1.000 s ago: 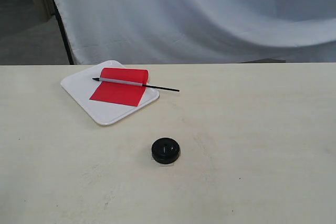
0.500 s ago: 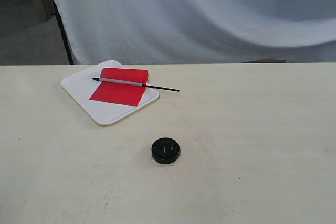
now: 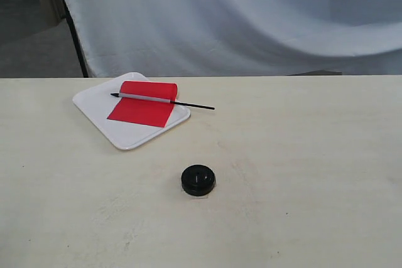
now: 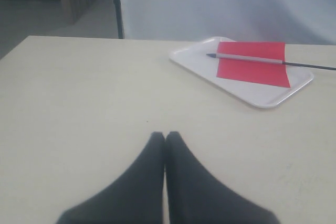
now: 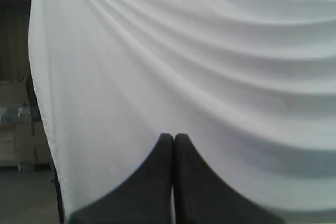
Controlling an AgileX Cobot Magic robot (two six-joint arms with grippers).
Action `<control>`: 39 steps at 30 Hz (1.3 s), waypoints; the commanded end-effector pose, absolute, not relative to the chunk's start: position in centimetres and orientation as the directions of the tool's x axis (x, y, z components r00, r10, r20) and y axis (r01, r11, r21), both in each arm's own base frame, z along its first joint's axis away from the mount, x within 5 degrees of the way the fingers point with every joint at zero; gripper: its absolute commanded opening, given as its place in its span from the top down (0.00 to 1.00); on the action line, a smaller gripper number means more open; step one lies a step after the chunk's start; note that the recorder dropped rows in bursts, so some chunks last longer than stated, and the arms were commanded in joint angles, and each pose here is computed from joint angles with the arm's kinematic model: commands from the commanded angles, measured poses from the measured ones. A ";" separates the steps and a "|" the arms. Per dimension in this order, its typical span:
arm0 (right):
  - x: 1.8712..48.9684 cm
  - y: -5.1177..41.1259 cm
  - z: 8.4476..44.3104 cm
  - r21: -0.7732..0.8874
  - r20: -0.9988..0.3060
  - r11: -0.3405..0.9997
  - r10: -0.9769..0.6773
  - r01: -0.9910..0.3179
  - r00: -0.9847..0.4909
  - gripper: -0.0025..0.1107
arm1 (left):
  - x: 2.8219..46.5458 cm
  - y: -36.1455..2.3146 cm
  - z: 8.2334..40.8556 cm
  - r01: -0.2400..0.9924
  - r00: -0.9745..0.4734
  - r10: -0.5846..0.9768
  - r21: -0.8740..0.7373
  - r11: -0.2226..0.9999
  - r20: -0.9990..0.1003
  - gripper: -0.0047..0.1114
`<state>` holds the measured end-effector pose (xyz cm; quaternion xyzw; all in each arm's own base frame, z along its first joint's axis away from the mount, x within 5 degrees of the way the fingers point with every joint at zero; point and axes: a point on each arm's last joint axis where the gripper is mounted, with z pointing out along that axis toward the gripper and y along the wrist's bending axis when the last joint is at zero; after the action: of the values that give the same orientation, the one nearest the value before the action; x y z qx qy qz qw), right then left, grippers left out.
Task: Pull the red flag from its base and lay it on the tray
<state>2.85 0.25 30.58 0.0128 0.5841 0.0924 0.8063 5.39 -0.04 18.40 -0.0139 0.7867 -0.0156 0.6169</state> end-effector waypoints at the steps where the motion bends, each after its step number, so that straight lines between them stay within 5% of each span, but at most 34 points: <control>1: 3.7 0.4 28.2 0.145 -0.962 0.981 0.171 -0.131 0.212 0.98 | 5.4 -0.1 18.4 0.007 -0.237 -0.038 -0.040 0.999 -0.971 0.96; 11: 5.6 0.6 21.2 0.134 -0.988 0.985 0.141 -0.108 0.058 0.98 | 5.4 -0.1 18.4 0.007 -0.237 -0.038 -0.040 0.999 -0.971 0.96; 28: 5.5 0.5 19.2 0.140 -0.979 0.987 0.126 -0.075 -0.161 0.98 | 5.4 -0.1 18.4 0.007 -0.237 -0.038 -0.040 0.999 -0.971 0.96; 39: 5.5 0.5 19.2 0.131 -0.980 0.988 0.117 -0.077 -0.161 0.98 | 5.4 -0.1 18.4 0.007 -0.237 -0.038 -0.040 0.999 -0.971 0.96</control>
<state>5.55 0.52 19.24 0.0163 0.7587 0.0758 0.6469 5.39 -0.04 18.40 -0.0139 0.7867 -0.0156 0.6169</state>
